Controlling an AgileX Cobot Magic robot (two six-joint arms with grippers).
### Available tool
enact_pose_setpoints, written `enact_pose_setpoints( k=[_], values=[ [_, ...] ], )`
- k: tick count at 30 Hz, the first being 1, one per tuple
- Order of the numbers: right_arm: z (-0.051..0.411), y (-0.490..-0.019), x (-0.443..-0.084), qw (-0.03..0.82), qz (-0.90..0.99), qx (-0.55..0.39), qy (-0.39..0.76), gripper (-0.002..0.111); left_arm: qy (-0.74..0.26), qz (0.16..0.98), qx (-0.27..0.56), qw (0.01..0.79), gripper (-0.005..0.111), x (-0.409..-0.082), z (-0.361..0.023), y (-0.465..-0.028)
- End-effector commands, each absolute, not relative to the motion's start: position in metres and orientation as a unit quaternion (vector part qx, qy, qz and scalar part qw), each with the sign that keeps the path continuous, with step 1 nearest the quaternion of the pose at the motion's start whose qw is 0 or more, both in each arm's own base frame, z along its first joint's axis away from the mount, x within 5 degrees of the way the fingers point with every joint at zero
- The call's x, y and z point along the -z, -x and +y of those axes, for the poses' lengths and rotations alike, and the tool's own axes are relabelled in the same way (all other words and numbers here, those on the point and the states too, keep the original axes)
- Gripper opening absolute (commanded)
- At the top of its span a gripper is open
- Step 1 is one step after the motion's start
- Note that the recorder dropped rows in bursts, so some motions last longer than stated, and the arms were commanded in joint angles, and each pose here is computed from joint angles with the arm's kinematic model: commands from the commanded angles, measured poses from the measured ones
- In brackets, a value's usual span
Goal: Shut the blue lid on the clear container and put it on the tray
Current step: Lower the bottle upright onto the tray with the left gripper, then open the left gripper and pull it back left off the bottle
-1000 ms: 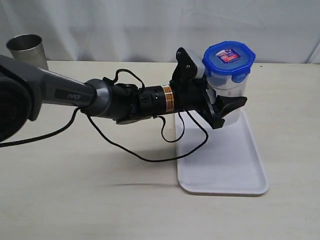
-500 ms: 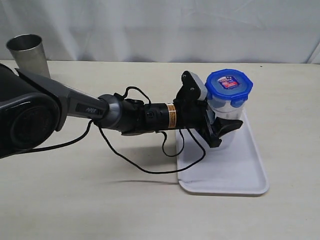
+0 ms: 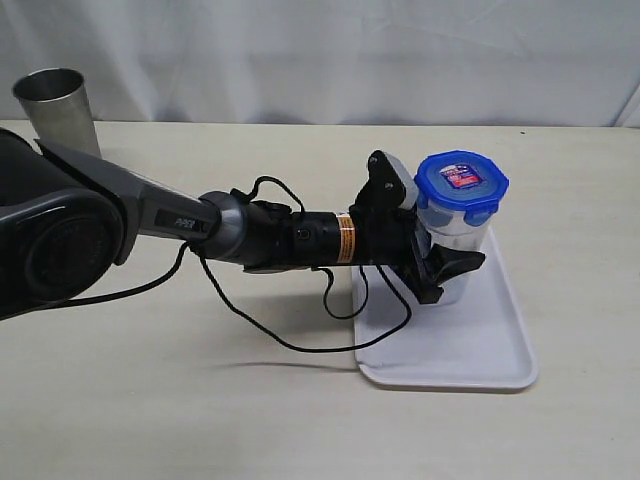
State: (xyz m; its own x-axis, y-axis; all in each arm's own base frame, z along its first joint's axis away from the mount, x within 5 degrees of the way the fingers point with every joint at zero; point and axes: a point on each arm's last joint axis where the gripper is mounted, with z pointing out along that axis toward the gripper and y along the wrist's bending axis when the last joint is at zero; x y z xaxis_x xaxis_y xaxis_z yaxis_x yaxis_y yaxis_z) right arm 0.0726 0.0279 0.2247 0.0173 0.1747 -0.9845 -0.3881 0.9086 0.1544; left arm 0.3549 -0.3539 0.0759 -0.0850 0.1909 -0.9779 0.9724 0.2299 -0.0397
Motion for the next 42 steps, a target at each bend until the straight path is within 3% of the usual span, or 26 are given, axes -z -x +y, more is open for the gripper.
enact_pose_setpoints(
  k=[1, 7, 9, 21, 42],
  values=[
    [0.028, -0.072, -0.222, 0.707, 0.674, -0.198, 0.082, 0.004, -0.469, 0.605, 0.415, 0.492, 0.024, -0.083, -0.357, -0.354],
    [0.028, -0.072, -0.222, 0.707, 0.674, -0.198, 0.082, 0.004, -0.464, 0.611, 0.405, 0.497, 0.092, -0.083, -0.356, -0.357],
    [0.028, -0.072, -0.222, 0.707, 0.674, -0.198, 0.082, 0.004, -0.466, 0.613, 0.4, 0.496, 0.101, -0.084, -0.355, -0.358],
    [0.028, -0.072, -0.222, 0.706, 0.675, -0.198, 0.082, 0.004, -0.485, 0.607, 0.395, 0.491, 0.102, -0.082, -0.353, -0.357],
    [0.028, -0.072, -0.222, 0.708, 0.674, -0.192, 0.088, 0.004, -0.518, 0.601, 0.413, 0.446, 0.102, -0.087, -0.309, -0.379]
  ],
)
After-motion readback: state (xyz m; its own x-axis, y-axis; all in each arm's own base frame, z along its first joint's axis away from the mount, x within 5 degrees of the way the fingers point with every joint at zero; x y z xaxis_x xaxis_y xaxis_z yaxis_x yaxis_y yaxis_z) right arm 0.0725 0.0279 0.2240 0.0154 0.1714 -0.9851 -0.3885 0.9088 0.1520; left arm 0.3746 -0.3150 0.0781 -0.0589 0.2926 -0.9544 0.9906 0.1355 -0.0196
